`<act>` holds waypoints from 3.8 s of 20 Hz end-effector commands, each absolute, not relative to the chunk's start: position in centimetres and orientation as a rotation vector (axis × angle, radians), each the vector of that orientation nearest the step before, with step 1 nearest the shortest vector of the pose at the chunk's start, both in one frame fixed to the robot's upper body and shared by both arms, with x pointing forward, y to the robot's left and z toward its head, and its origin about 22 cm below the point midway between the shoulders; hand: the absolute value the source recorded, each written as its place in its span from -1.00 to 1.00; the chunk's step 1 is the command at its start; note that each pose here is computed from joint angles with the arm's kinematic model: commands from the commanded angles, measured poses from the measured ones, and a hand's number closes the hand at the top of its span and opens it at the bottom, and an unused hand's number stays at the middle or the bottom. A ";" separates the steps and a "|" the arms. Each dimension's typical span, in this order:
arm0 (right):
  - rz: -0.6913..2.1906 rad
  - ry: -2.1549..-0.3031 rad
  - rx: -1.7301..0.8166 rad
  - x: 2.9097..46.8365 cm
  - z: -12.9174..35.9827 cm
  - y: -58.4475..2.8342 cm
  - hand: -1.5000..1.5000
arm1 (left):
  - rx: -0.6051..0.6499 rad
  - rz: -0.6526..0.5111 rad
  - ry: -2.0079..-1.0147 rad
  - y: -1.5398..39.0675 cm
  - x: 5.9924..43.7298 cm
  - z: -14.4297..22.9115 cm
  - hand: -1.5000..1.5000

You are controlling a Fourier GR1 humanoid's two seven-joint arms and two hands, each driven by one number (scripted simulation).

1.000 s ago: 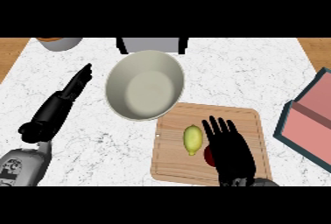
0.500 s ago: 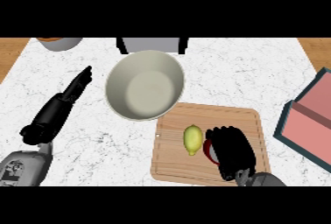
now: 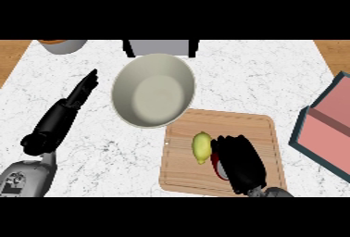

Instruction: Pick the can from the cutting board and place it in the cardboard box

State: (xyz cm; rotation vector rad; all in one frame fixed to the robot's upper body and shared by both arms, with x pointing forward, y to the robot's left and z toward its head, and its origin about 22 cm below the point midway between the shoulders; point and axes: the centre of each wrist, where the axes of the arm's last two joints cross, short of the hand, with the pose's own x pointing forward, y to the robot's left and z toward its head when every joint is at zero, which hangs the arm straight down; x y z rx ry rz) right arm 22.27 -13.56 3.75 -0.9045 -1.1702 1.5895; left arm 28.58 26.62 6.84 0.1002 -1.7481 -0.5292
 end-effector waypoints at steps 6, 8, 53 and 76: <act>1.656 -1.556 -0.510 19.8 3.0 -16.2 1.00 | 0.117 -0.528 -1.743 27.2 29.8 7.6 0.00; 1.629 -1.653 -0.548 18.4 3.8 -16.2 1.00 | 0.114 -0.517 -1.750 26.5 29.9 6.8 0.00; 1.138 -1.040 -0.884 29.5 15.4 -46.6 1.00 | 0.078 -0.537 -1.752 26.1 28.6 6.4 0.00; 0.032 -1.710 -0.181 29.6 15.4 -55.4 -1.00 | 0.092 -0.530 -1.758 26.0 29.9 6.9 0.00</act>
